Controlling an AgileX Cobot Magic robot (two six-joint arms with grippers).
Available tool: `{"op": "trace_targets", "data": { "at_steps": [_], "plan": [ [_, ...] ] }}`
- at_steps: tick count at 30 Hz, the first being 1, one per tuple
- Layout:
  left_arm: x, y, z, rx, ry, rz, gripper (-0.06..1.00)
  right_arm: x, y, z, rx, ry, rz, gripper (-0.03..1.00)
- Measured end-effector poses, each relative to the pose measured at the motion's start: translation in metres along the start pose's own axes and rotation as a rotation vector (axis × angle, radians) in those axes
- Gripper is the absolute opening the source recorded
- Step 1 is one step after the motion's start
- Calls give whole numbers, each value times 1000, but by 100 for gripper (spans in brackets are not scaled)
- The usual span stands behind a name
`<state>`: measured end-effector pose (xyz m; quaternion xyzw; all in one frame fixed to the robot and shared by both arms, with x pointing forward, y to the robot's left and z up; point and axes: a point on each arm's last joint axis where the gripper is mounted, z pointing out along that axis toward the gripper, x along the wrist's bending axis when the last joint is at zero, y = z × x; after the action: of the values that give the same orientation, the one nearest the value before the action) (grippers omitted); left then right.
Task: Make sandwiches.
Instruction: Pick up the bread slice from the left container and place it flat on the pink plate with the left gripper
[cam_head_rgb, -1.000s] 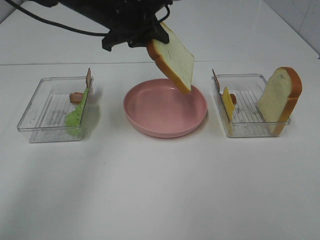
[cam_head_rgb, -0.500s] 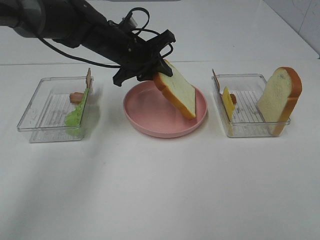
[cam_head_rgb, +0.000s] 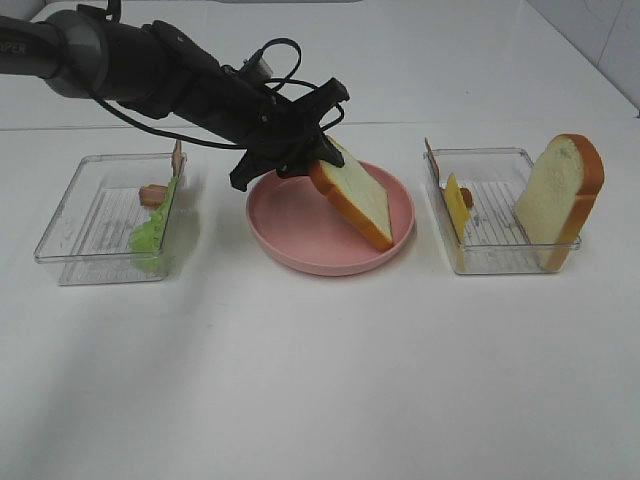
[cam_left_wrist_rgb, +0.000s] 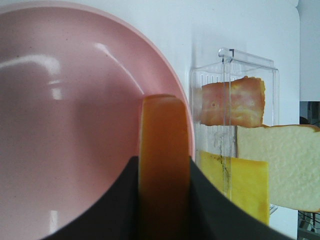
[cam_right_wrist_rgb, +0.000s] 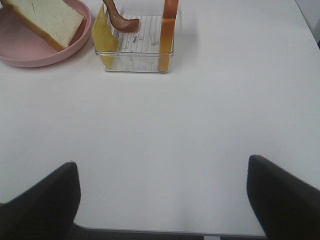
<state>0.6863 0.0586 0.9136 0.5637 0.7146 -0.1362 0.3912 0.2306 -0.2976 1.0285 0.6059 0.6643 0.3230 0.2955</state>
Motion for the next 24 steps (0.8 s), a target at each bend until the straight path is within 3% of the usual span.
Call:
{"op": "trace_targets", "data": {
  "at_steps": [7,8,9,10,11,12,14,15,16,24],
  "plan": [
    [1,0,0,1,5,-11,24,0,0,0,0,0,0,87],
    [1,0,0,1,8,-13,36,0,0,0,0,0,0,87],
    [1,0,0,1,8,-13,36,0,0,0,0,0,0,87],
    [1,0,0,1,9,-12,52,0,0,0,0,0,0,87],
    [1,0,0,1,9,-12,52,0,0,0,0,0,0,87],
    [1,0,0,3,11,-9,70,0,0,0,0,0,0,87],
    [1,0,0,3,11,-8,75,0,0,0,1,0,0,87],
    [2,0,0,4,16,0,86,0,0,0,1,0,0,87],
    [2,-1,0,6,19,7,89,0,0,0,1,0,0,87],
    [-10,4,-5,45,18,63,94,0,0,0,1,0,0,87]
  ]
}}
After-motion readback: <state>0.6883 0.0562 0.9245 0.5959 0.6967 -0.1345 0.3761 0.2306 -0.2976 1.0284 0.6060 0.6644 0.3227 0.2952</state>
